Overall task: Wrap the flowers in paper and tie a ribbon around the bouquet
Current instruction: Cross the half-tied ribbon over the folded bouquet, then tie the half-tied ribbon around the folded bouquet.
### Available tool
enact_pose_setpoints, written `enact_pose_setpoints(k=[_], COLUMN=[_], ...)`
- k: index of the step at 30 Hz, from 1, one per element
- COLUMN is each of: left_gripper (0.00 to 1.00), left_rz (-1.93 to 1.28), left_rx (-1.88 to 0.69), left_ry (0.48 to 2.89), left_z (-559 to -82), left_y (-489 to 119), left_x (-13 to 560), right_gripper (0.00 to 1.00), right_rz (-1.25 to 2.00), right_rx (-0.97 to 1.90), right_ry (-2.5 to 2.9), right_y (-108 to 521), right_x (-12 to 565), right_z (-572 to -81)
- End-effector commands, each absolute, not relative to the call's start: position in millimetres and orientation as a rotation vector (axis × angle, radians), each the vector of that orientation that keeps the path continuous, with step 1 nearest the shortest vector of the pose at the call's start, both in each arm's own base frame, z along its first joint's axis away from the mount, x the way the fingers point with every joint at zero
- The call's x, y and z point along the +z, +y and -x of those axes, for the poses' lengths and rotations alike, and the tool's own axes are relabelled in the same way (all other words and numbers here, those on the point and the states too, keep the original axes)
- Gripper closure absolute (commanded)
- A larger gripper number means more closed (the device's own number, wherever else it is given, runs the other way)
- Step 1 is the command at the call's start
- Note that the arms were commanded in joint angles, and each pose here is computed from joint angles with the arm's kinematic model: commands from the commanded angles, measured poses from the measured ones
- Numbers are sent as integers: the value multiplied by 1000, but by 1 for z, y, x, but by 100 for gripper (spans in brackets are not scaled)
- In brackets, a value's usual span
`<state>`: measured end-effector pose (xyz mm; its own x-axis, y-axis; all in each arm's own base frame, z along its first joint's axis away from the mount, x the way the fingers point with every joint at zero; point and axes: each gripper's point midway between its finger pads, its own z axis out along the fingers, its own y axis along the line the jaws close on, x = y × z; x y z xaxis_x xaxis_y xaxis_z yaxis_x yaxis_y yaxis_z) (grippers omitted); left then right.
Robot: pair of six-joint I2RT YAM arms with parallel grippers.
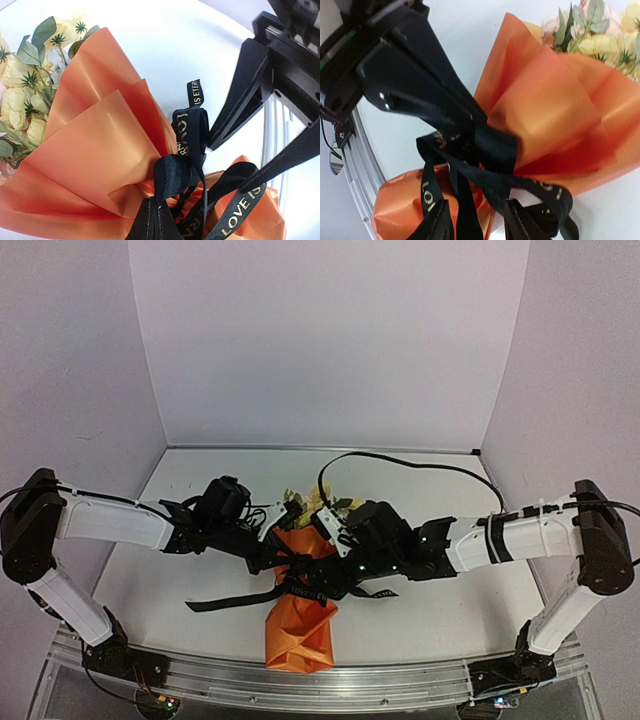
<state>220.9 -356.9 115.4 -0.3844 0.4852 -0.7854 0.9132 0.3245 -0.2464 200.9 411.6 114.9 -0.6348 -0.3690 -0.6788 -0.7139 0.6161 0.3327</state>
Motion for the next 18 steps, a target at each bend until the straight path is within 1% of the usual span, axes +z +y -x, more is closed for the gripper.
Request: enact_pose_setpoints(k=[1,8,12,18], left_gripper=[100,100,100,100], left_rz=[-1185,-1176,-1177,-1177], left_rx=[-915,-920,-924,-925], left_ry=[1931,1930,1930,1934], left_z=[-228,-229,-229,-229], left_y=[-359,-361,-361,-362], left_x=[135,136,136,136], right_gripper=[57,51,49,51], right_rz=[935,1073,1106,1106], right_rx=[827,807,787,729], right_ry=[2289,2295,2298,2306], right_y=[398,390,393,396], right_x=[121,116,112,105], right_z=[-181,-157,-152,-156])
